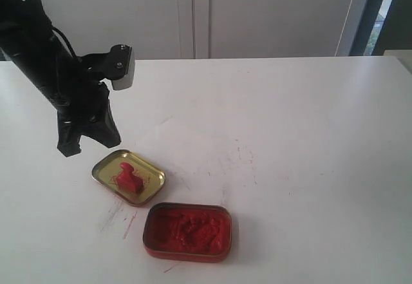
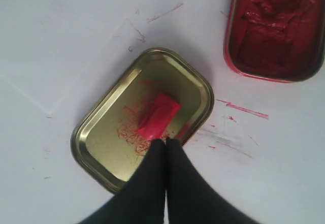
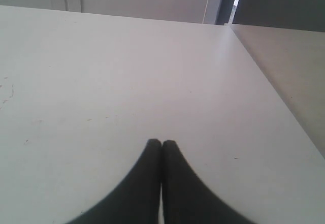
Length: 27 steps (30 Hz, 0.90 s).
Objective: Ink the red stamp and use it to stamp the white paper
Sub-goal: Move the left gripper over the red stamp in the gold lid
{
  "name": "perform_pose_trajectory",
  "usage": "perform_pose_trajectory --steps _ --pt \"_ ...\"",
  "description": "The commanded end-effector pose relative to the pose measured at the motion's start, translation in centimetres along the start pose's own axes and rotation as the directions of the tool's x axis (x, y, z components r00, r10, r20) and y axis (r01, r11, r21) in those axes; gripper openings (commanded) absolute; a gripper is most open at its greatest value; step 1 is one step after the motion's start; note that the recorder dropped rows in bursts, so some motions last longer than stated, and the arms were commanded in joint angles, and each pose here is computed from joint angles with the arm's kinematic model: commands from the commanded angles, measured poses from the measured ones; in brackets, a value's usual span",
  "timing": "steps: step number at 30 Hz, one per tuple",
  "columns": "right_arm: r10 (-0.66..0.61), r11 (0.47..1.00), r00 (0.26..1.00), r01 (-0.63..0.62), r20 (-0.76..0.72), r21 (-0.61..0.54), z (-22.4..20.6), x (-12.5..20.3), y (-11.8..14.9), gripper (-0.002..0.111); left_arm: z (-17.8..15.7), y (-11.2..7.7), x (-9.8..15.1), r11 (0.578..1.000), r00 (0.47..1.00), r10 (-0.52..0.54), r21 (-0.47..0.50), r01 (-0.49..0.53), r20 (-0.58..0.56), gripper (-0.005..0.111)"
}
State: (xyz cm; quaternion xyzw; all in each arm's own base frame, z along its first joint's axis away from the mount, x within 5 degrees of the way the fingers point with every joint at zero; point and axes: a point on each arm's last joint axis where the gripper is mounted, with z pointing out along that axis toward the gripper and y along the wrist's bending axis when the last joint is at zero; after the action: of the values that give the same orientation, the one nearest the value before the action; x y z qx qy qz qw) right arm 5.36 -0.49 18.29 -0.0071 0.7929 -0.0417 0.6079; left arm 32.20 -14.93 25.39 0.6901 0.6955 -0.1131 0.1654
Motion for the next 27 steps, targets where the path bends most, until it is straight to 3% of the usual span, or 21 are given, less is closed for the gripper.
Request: perform_pose_trajectory --steps 1,5,14,24,26,27 --pt "-0.01 1.0 1.0 0.01 0.009 0.0 0.0 0.0 0.0 0.0 0.1 0.3 -0.4 0.997 0.999 0.029 0.077 -0.028 -0.017 0.0" --pt "-0.01 1.0 1.0 0.01 0.009 0.0 0.0 0.0 0.0 0.0 0.5 0.7 -0.3 0.994 0.996 0.061 0.089 -0.055 -0.063 0.0" --pt "-0.01 1.0 1.0 0.01 0.009 0.0 0.0 0.0 0.0 0.0 1.6 -0.2 -2.3 0.96 0.937 0.278 0.08 -0.267 -0.213 0.0" --pt "-0.01 1.0 1.0 0.01 0.009 0.0 0.0 0.0 0.0 0.0 1.9 -0.3 -3.2 0.926 0.9 0.377 0.06 -0.373 -0.218 0.0" --pt "-0.01 1.0 1.0 0.01 0.009 0.0 0.0 0.0 0.0 0.0 1.9 -0.3 -3.2 0.914 0.888 0.405 0.066 -0.401 -0.216 0.0" --pt "-0.01 1.0 1.0 0.01 0.009 0.0 0.0 0.0 0.0 0.0 1.9 -0.4 -3.1 0.886 0.86 0.464 0.092 -0.455 -0.212 0.001"
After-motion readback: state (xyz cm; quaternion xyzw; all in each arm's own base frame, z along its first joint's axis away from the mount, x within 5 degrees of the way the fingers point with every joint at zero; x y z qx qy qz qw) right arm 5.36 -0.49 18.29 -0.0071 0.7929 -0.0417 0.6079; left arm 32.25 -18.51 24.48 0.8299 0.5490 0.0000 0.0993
